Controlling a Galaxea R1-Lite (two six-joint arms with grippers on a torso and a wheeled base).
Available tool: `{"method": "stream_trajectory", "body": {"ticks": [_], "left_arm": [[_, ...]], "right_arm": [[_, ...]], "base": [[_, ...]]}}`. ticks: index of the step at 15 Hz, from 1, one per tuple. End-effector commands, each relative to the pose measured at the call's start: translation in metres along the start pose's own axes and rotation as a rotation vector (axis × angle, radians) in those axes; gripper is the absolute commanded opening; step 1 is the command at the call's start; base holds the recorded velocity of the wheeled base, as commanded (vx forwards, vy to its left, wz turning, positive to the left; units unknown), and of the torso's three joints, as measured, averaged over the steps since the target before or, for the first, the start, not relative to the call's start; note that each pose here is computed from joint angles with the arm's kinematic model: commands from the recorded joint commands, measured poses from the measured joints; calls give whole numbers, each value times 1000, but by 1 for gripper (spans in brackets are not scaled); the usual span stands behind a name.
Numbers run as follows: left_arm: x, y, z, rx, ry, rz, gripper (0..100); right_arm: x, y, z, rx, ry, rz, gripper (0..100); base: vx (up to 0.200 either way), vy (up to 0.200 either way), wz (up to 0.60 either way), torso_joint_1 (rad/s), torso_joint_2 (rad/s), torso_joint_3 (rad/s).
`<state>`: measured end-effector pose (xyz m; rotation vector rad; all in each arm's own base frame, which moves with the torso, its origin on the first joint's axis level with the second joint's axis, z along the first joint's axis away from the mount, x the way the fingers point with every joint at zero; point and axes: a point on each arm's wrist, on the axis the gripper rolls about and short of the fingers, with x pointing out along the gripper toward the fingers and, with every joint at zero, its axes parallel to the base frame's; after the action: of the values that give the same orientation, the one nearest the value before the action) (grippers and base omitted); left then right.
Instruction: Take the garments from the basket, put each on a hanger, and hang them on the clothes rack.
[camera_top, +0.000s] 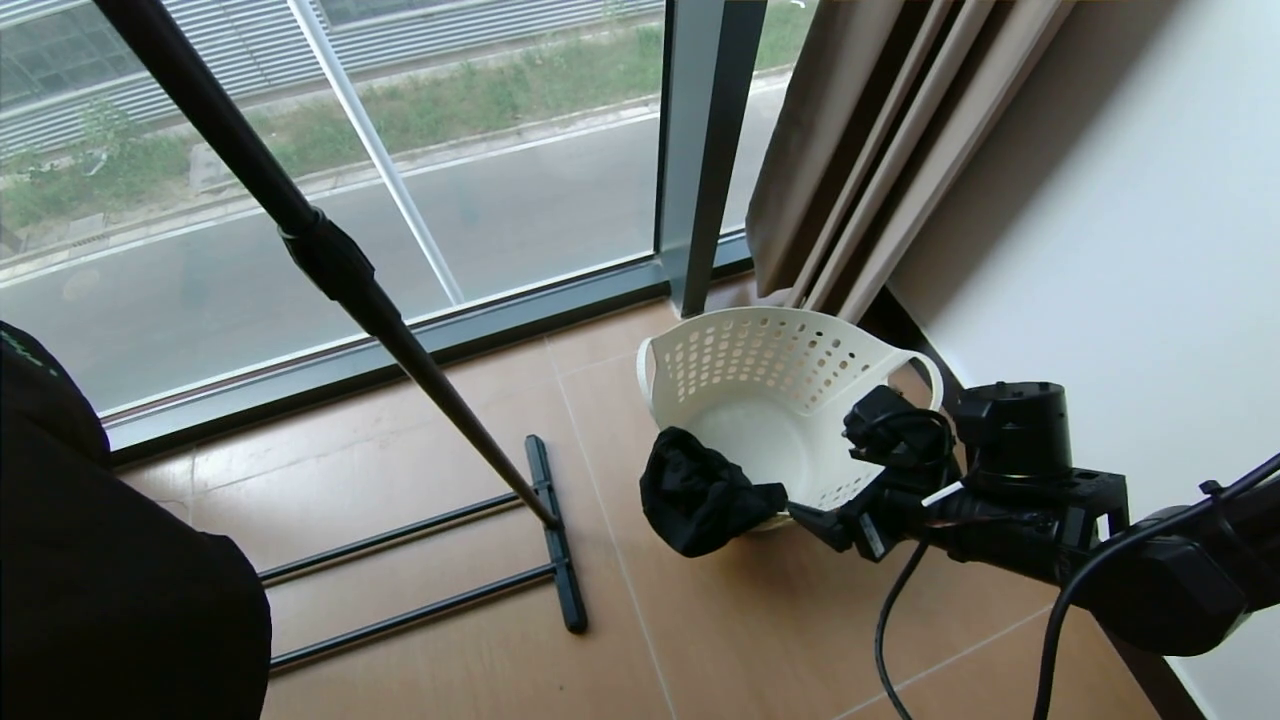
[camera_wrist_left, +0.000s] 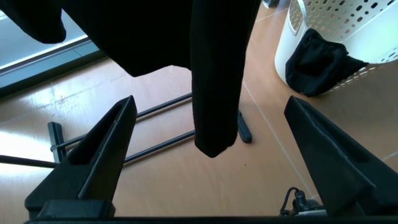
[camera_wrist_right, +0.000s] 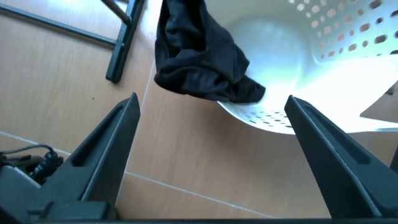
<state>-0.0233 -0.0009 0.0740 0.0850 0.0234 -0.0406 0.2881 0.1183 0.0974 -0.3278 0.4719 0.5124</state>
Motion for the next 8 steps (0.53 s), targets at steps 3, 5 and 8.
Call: {"method": "stream_trajectory", "body": {"ticks": [3, 5, 8], "left_arm": [[0, 0, 0, 2, 1, 1, 100], [0, 0, 0, -3, 1, 1, 100], [0, 0, 0, -12, 1, 3, 100]], "right_arm": [[10, 3, -1, -11, 14, 13, 100], [22, 6, -2, -26, 26, 24, 100], [31, 6, 3, -28, 13, 24, 100]], "base": [[0, 0, 0, 0, 0, 0], [0, 0, 0, 0, 0, 0], [0, 0, 0, 0, 0, 0]]}}
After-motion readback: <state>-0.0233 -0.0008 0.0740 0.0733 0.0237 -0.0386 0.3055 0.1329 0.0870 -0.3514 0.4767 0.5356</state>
